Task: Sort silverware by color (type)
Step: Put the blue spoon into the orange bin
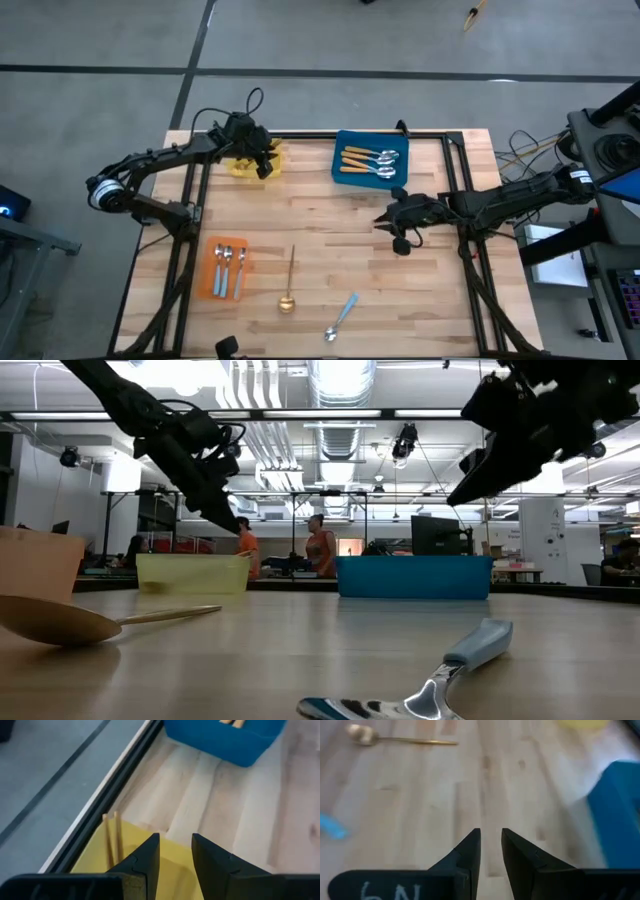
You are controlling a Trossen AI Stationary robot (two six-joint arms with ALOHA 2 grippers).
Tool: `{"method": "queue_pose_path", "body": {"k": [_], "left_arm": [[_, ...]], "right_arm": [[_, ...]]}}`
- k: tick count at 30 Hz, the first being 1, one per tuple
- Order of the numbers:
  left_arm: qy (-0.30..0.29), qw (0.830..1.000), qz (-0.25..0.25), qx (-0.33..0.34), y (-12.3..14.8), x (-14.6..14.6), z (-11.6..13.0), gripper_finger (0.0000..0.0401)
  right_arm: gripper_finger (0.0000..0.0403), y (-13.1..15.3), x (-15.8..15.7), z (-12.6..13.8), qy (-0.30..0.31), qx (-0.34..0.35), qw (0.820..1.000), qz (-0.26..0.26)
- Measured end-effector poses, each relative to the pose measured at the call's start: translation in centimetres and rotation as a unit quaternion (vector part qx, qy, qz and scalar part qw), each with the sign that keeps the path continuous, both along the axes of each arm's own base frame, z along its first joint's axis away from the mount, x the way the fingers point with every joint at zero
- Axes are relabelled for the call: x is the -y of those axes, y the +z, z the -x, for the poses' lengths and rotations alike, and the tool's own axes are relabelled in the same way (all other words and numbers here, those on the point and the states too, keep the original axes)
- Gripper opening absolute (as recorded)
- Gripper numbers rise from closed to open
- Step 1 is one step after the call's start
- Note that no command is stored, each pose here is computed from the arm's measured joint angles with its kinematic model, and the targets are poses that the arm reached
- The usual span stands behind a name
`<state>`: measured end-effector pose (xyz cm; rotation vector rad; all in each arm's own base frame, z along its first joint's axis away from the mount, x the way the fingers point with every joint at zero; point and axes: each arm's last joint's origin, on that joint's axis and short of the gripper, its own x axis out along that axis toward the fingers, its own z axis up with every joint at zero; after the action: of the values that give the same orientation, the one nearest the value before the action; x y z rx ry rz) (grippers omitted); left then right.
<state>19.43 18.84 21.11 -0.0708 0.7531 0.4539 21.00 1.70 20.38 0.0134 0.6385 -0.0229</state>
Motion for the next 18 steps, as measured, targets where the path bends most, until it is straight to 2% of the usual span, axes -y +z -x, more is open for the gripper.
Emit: {"method": "queue_pose_path", "body": {"k": [6,10,15,18], "left_arm": [[0.023,1.0,0.019,0.005,-0.5,-0.3,-0.2,0.0084],[0.03,0.999,0.027,0.007,-0.6,-0.3,-0.2,0.0076],[0.051,0.998,0.023,0.008,-0.8,-0.5,-0.4,0.0067],[0.058,0.998,0.02,0.013,-0.9,-0.8,-0.5,0.0063]], "right_arm": [[0.0068,-2.6,0.4,0.9,-0.03,0.015,0.998,0.058],[0.0068,-3.8,0.5,1.5,-0.028,0.006,0.998,0.062],[0.0068,-4.1,0.5,1.6,-0.022,0.057,0.996,0.07],[0.0068,-4.4,0.5,1.7,-0.024,0.061,0.996,0.067]]}}
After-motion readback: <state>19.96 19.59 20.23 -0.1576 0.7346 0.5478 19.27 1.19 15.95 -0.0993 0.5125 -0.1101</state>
